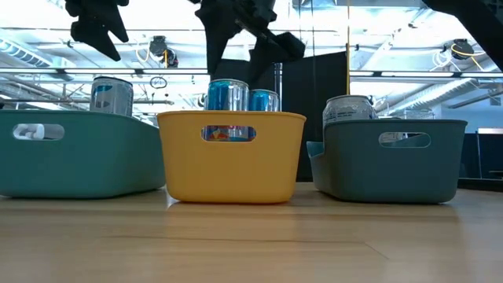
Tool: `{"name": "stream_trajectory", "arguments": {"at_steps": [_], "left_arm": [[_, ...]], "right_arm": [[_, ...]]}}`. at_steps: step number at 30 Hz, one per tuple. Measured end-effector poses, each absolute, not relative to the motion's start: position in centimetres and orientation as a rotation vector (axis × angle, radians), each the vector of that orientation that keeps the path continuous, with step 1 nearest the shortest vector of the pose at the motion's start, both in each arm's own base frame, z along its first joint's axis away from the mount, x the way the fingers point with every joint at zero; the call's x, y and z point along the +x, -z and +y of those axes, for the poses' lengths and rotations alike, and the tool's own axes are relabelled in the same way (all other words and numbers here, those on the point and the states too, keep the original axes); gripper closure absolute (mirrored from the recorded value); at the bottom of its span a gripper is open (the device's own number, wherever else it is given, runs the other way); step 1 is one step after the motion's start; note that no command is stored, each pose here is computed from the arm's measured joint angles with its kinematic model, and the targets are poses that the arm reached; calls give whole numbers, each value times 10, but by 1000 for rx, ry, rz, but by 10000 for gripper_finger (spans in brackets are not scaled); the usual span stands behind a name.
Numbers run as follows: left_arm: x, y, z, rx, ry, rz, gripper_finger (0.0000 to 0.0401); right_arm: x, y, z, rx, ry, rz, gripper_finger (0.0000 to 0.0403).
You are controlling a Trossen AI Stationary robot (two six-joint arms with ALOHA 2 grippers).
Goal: Sort soda cans
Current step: Move the bottom left black can to the lower middle of the table
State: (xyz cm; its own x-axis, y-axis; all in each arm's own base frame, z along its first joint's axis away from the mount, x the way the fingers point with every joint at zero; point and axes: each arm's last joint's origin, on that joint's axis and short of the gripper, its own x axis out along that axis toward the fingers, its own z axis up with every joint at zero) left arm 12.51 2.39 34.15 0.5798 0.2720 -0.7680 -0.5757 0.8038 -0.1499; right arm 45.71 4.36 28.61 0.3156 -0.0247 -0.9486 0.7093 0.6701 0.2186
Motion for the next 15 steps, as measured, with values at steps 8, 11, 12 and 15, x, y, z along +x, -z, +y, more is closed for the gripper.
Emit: {"name": "stream_trajectory", "arguments": {"at_steps": [8,11,12,15], "left_arm": [[125,-341,24,-410,-512,812,47],[125,-341,24,-410,-512,812,47],[125,-341,24,-410,-513,813,47],[125,-341,24,-410,-512,813,47]], "right_arm": [[442,-312,43,685,557,1118,138],[426,-328,51,655,562,1120,138],[421,-335,56,650,567,1109,138],[402,-353,71,644,605,1072,138]]}}
